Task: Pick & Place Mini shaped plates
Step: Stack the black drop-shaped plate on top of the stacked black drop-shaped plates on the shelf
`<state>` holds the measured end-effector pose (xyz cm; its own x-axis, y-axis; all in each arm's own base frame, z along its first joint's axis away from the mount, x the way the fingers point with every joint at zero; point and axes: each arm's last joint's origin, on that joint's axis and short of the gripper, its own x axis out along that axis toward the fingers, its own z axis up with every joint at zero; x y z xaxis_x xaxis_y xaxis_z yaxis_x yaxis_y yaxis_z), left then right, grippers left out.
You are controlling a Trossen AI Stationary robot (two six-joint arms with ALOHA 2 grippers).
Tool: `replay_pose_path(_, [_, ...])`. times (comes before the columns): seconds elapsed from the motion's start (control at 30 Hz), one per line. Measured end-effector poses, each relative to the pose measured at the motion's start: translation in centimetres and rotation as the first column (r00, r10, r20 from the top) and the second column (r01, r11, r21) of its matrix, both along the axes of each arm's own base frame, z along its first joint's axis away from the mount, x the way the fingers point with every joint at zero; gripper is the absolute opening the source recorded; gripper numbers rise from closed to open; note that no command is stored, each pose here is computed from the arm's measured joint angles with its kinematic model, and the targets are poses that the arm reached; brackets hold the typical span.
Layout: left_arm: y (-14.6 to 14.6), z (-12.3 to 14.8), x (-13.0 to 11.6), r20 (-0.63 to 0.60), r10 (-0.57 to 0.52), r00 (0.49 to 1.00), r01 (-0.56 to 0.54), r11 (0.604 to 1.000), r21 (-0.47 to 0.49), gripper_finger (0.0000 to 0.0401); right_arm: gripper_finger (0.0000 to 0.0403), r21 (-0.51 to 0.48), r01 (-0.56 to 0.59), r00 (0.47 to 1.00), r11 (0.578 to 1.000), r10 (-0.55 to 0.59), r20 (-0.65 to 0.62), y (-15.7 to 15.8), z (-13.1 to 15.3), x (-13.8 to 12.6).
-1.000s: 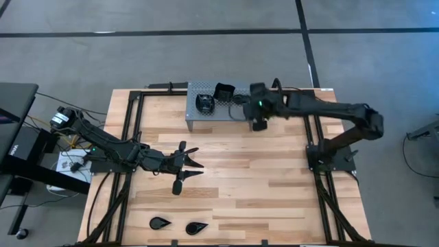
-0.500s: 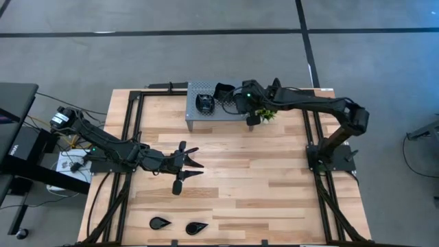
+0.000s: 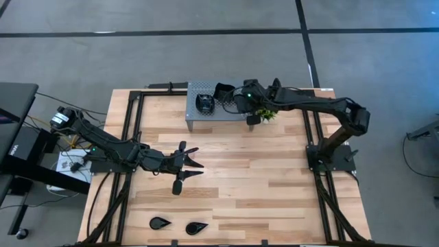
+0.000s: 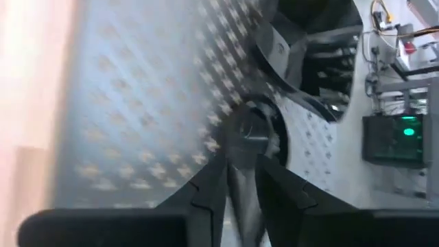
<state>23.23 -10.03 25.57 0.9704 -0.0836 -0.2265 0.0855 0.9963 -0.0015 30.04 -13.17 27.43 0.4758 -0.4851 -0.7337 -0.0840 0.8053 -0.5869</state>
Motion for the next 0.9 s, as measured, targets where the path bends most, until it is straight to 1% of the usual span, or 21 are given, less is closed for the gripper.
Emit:
replay_pose_path(0.13, [0.0,0.0,0.0,-0.001,0.001,1.0,-0.001,1.0,-0.006,0.0094,0.0076,0.057,0.014,0.998,0.998,-0.018,0.065,2.4,0.9,0.1])
replay_pose_path(0.2, [0.0,0.0,0.0,-0.003,0.008,1.0,-0.008,0.999,-0.035,0.0094,0.0077,0.106,0.014,0.997,0.994,-0.021,0.069,4.3,1.3,-0.2])
replay_pose_path(0.27, [0.0,0.0,0.0,-0.008,0.02,1.0,-0.021,0.996,-0.089,0.0094,0.0077,0.162,0.016,0.996,0.987,-0.03,0.079,6.6,1.9,-0.7])
replay_pose_path(0.33, [0.0,0.0,0.0,-0.014,0.017,1.0,-0.019,0.99,-0.14,0.0094,0.0077,0.231,0.029,0.994,0.972,-0.052,0.093,9.1,2.5,-1.4])
replay_pose_path(0.4, [-0.1,0.1,0.0,-0.016,-0.01,1.0,0.007,0.984,-0.18,0.0094,0.0077,0.3,0.04,0.994,0.953,-0.069,0.089,11.5,2.9,-2.2])
replay_pose_path(0.53, [-0.6,0.1,0.2,-0.001,-0.033,0.999,0.032,0.966,-0.255,0.0094,0.0077,0.411,0.028,0.993,0.911,-0.074,0.096,16.3,3.7,-4.1])
replay_pose_path(0.63, [-1.6,-0.4,0.8,0.022,-0.071,0.997,0.074,0.96,-0.269,0.0094,0.0077,0.47,-0.012,0.994,0.883,-0.042,0.105,19.7,4.0,-5.3])
replay_pose_path(0.7, [-2.4,-1.1,1.3,0.032,-0.111,0.993,0.115,0.953,-0.28,0.0094,0.0077,0.492,-0.057,0.994,0.869,0.003,0.111,21.7,4.2,-6.2])
replay_pose_path(0.77, [-3.4,-1.8,1.8,0.004,-0.133,0.991,0.128,0.945,-0.301,0.0094,0.0077,0.486,-0.107,0.991,0.867,0.054,0.122,23.5,4.3,-7.0])
replay_pose_path(0.9, [-6.0,-3.0,3.2,-0.056,-0.175,0.983,0.145,0.925,-0.352,0.0094,0.0076,0.408,-0.177,0.98,0.896,0.124,0.155,26.0,4.2,-8.2])
